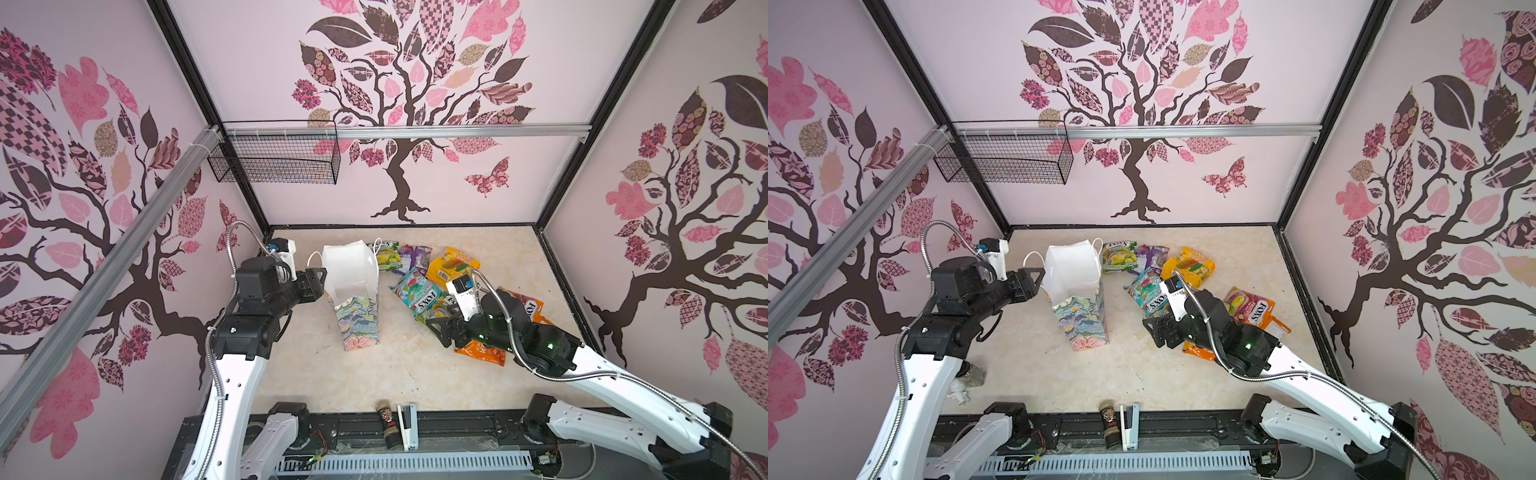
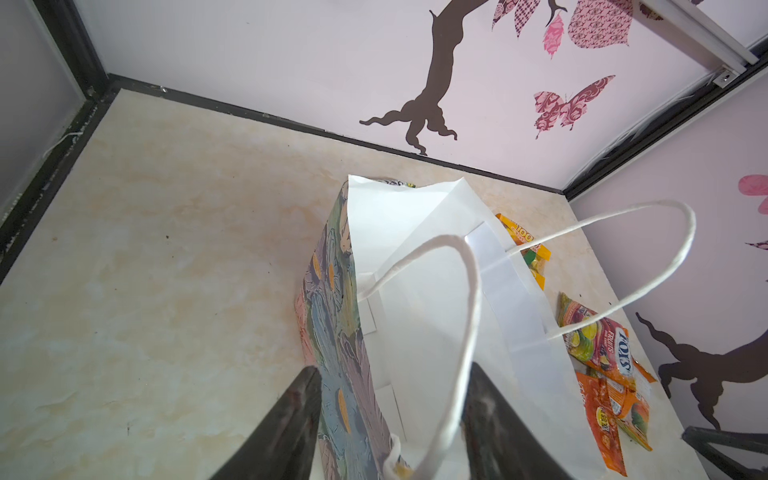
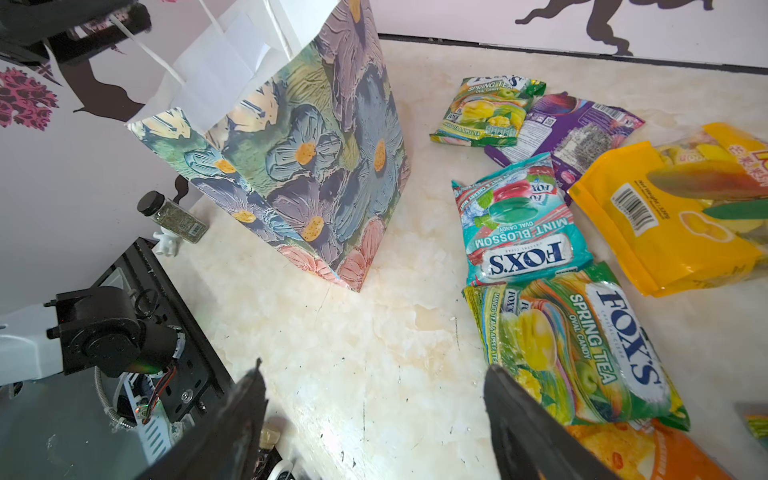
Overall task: Place the snacks into the paper bag
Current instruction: 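Grasp the bag's white handle with left gripper while right reaches toward snacks, then hold the bag with left gripper while right lowers onto green Spring Tea packet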
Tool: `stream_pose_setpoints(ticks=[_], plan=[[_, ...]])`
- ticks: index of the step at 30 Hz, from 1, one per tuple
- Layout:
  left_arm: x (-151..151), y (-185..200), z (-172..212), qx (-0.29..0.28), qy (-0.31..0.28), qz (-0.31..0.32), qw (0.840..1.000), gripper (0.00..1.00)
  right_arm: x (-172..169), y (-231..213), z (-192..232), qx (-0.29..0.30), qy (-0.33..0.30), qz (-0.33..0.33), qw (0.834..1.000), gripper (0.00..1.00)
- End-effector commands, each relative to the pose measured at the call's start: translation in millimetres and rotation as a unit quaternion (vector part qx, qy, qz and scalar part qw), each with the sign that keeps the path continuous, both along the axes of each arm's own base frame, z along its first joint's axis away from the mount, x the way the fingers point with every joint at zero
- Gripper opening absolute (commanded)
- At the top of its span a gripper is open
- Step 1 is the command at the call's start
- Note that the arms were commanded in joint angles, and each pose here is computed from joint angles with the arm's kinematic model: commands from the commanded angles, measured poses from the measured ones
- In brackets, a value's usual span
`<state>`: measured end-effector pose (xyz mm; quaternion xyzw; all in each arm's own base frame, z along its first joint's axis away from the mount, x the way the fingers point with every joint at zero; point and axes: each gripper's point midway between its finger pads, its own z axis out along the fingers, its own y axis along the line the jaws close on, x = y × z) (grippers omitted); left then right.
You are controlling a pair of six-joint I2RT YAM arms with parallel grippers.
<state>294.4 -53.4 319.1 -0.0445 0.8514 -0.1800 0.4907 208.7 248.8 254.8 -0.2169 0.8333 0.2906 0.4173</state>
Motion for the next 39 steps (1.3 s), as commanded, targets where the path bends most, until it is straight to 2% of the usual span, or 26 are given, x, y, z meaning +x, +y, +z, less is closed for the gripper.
stream_pose_setpoints(ticks=[1,2,6,8,10,13,18,25,29,35,39], plan=[[5.6,25.1,0.8,0.005,0.011,0.082,0.997,0.55,8.8,-4.2,2.3,-0.024,-0.002,-0.022,0.999,0.84],[4.7,25.8,1.7,-0.004,0.012,0.088,0.996,0.55,12.8,-3.0,3.1,-0.032,-0.001,-0.028,0.999,0.84],[-1.5,10.0,11.9,-0.028,-0.022,0.046,0.998,0.57,16.4,7.7,9.4,-0.042,-0.015,-0.004,0.999,0.83],[-6.3,15.4,18.5,-0.032,-0.032,0.063,0.997,0.52,25.4,5.8,8.3,-0.050,-0.032,-0.022,0.998,0.82],[-11.6,4.6,23.4,-0.042,-0.037,0.031,0.998,0.48,31.5,9.7,5.5,-0.052,-0.030,-0.029,0.998,0.82],[-17.4,1.7,15.0,-0.041,-0.025,0.021,0.999,0.47,28.5,25.7,-3.9,-0.042,-0.013,0.001,0.999,0.80],[-18.2,4.6,-0.2,-0.036,-0.026,0.028,0.999,0.45,34.5,29.1,-16.1,-0.051,-0.018,-0.001,0.999,0.80],[-8.4,-14.4,-10.3,-0.063,-0.039,-0.021,0.997,0.29,35.8,29.2,-35.6,-0.056,-0.006,-0.006,0.998,0.79],[-5.7,-11.2,-13.5,-0.055,-0.038,-0.014,0.998,0.02,41.0,31.2,-41.9,-0.063,-0.003,-0.011,0.998,0.78],[-18.3,10.0,-10.0,-0.020,-0.047,0.037,0.998,0.00,48.4,40.4,-60.1,-0.079,0.009,0.000,0.997,0.78],[-29.3,20.9,-5.6,0.003,-0.059,0.059,0.997,0.00,68.1,37.4,-78.6,-0.135,0.002,-0.018,0.991,0.79]])
